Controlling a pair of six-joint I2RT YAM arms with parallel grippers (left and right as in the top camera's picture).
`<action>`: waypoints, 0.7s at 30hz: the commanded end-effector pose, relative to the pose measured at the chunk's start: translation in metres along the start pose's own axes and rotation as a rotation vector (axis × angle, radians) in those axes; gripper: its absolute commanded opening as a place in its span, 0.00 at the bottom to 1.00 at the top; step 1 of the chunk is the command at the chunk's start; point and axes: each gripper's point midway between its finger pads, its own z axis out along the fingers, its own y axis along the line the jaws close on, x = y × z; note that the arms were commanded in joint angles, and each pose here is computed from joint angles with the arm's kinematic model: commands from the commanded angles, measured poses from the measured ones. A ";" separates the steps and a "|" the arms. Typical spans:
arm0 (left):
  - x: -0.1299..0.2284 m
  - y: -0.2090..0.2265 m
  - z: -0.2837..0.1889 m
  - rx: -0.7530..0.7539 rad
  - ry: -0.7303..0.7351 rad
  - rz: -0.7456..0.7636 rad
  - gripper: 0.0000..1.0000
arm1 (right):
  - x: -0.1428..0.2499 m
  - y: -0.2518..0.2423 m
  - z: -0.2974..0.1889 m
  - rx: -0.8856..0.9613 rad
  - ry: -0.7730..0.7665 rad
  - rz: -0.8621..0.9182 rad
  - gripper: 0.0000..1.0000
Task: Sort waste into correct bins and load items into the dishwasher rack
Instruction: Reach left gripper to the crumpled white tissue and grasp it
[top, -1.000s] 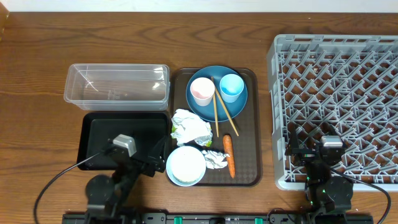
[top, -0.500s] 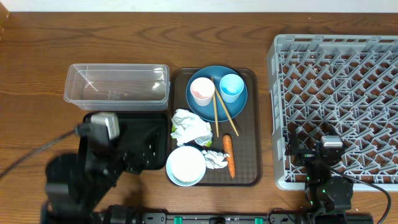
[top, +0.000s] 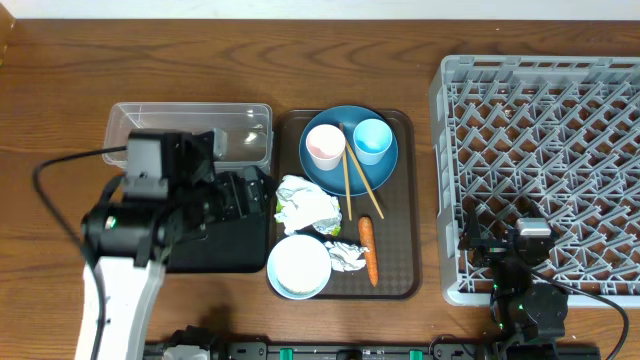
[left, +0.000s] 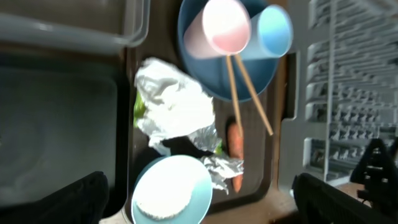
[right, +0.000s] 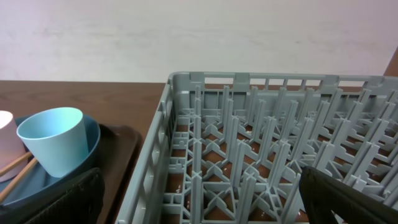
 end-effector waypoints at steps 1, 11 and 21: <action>0.017 0.010 0.025 -0.009 0.117 -0.038 0.85 | 0.001 -0.003 0.000 0.014 0.005 -0.007 0.99; 0.041 0.045 0.073 -0.278 0.248 -0.006 0.74 | 0.001 -0.003 0.000 0.014 0.005 -0.007 0.99; 0.025 0.030 0.102 -0.420 0.120 0.187 0.63 | 0.001 -0.003 0.000 0.014 0.005 -0.007 0.99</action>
